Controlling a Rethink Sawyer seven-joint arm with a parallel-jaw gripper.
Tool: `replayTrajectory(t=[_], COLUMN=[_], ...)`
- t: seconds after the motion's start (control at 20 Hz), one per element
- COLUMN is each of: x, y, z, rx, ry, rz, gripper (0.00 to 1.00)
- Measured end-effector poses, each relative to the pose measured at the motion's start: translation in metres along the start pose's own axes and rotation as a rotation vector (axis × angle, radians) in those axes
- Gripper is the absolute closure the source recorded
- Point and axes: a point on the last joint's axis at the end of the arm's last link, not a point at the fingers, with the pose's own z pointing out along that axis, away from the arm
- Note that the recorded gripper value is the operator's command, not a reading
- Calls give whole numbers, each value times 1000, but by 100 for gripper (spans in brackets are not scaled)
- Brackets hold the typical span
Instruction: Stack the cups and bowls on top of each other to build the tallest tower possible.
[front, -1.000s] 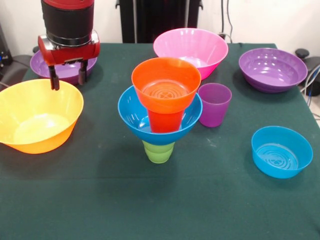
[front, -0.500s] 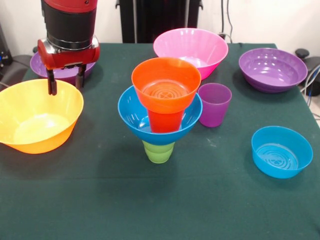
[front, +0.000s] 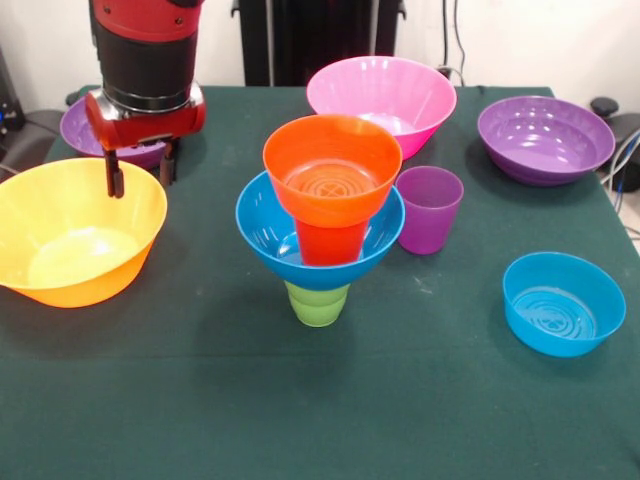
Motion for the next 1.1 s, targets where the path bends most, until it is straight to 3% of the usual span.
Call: replayTrajectory(t=[0.35, 1.1], x=[4, 4], y=[7, 8], z=[15, 15], rx=[-28, -28], ry=[10, 10], rz=[1, 0], gripper=[0, 0])
